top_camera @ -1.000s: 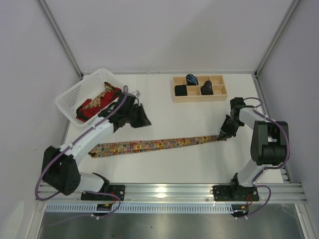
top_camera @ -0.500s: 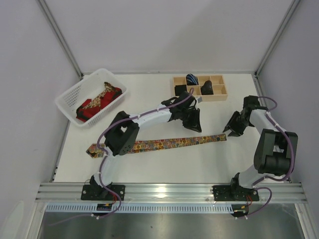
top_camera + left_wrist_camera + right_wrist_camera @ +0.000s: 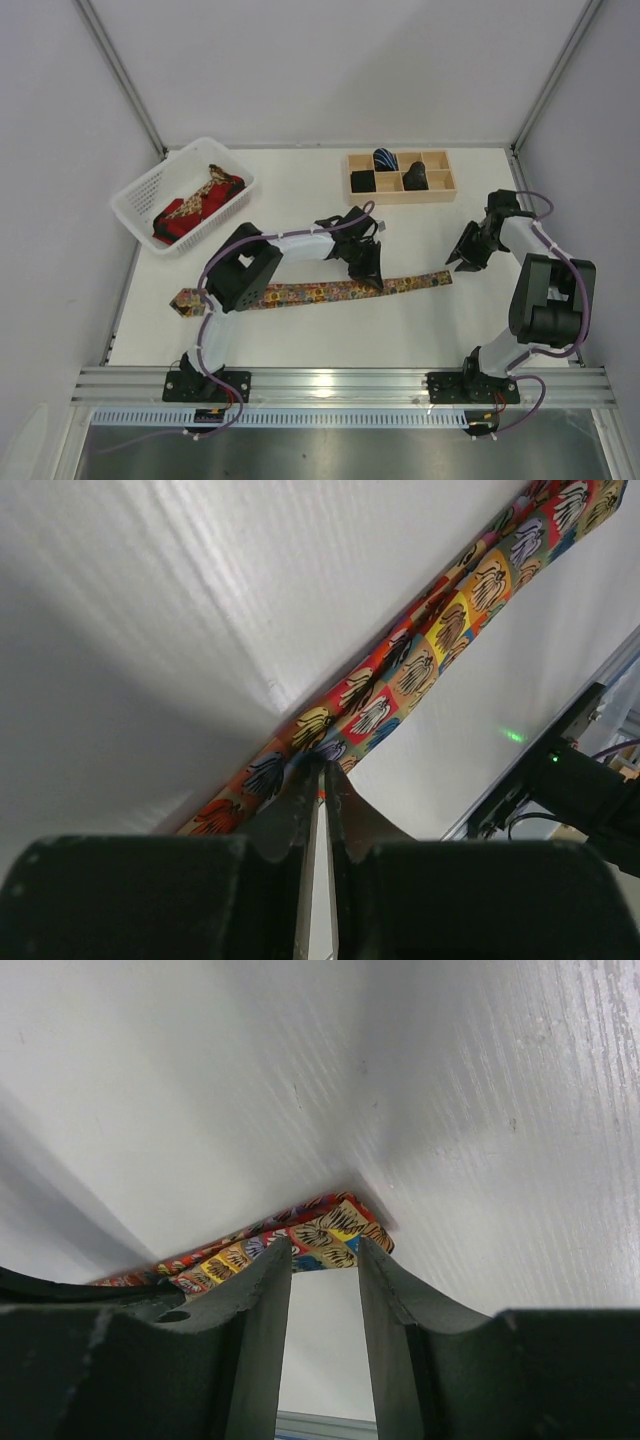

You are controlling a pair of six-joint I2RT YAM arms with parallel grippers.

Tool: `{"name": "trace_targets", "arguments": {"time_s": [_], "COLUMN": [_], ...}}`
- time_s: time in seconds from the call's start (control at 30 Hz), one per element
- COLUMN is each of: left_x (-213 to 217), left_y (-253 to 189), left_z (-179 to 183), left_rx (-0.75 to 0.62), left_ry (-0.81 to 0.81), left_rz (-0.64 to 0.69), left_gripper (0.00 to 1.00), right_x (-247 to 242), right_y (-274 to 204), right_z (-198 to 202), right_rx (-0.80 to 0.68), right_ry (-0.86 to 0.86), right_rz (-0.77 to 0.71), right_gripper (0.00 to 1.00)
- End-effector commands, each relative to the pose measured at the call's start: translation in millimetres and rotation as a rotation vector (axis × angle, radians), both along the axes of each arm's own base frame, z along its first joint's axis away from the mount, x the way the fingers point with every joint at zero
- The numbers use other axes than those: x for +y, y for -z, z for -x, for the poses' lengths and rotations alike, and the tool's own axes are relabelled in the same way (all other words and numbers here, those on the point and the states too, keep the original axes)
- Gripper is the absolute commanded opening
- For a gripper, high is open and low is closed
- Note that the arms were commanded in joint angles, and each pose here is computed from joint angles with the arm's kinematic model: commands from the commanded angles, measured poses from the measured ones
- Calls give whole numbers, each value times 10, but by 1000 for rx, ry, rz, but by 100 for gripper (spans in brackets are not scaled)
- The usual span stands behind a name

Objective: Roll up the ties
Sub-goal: Flatten the tie

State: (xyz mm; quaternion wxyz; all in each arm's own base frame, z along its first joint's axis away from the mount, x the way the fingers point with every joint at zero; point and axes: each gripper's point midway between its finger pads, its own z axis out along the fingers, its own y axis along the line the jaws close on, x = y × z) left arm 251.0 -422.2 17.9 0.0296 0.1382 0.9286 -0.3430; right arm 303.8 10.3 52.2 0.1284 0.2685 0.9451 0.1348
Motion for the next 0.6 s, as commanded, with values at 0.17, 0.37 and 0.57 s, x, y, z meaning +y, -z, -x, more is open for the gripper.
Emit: {"name": "trace_targets", "arguments": {"time_s": [0.17, 0.37, 0.57], "left_x": [667, 1234, 1251], "left_y": [120, 45, -243], "left_z": [-27, 212, 305], "left_rx": [-27, -64, -114], "left_ry": [-118, -109, -70], "left_rz": [-86, -171, -116], "left_gripper": [9, 9, 17], "right_x": [141, 612, 1083], "right_y": [-247, -104, -32], "right_z": [-31, 99, 214], "right_rx": [-81, -73, -89], "right_ry": [-61, -196, -347], "right_rz": [-33, -176, -309], "right_gripper": [39, 44, 53]}}
